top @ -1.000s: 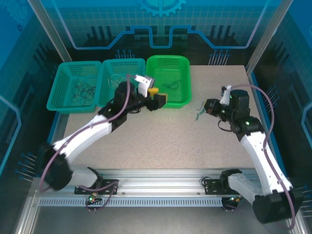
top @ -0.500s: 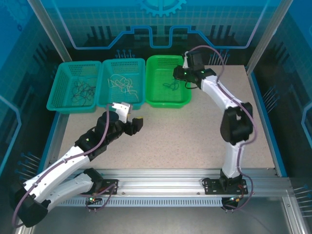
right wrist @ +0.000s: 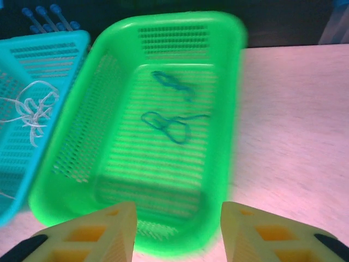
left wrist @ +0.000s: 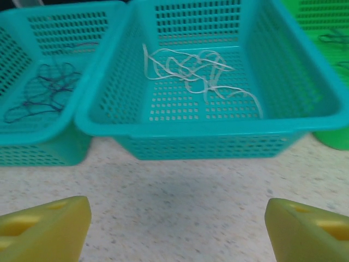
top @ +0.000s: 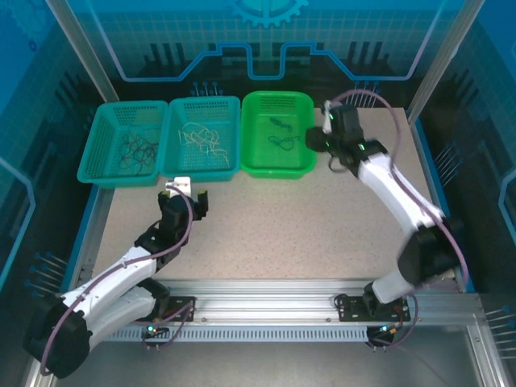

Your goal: Untangle the cables

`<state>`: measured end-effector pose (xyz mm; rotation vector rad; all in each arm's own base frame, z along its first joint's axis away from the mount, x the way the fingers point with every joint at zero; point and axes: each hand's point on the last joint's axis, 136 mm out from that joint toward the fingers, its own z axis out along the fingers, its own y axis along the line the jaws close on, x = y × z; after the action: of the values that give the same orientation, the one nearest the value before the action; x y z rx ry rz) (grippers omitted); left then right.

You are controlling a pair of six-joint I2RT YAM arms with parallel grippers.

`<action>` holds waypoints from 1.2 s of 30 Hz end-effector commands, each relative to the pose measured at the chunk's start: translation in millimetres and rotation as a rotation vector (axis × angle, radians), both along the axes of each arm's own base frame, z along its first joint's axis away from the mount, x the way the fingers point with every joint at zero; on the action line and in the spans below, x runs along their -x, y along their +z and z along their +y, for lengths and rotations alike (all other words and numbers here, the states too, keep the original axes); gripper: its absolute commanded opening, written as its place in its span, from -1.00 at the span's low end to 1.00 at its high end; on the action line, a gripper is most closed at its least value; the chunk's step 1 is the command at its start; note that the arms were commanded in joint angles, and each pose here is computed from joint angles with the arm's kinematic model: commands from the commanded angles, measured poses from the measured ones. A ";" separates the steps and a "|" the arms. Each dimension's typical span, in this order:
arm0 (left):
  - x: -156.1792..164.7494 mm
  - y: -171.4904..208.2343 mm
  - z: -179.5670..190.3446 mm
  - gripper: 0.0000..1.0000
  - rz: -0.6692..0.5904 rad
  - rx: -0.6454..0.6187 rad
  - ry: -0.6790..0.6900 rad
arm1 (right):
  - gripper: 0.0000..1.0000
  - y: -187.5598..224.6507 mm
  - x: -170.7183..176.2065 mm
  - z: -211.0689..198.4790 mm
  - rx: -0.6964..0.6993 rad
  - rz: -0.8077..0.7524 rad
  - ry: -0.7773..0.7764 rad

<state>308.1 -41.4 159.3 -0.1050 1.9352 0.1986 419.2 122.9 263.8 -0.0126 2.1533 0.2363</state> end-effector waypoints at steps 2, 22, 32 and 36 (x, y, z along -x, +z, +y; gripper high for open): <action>-14.2 13.0 26.0 0.84 -0.145 -0.098 0.086 | -0.01 -13.6 37.9 -73.0 0.245 -0.174 -0.178; -85.2 -61.5 40.5 0.98 -0.082 0.117 -0.094 | 0.97 -154.0 30.0 -145.9 0.282 -0.094 -0.205; -87.1 -63.1 46.1 0.98 -0.066 0.144 -0.084 | 1.00 -166.4 24.4 -110.3 0.249 -0.220 -0.132; -87.9 -63.2 50.5 0.98 -0.063 0.141 -0.057 | 1.00 -168.2 23.9 -111.6 0.232 -0.212 -0.130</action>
<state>392.6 5.6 88.5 -0.1246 1.9061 0.0270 385.6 10.6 73.5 -0.0477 2.0450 -0.1026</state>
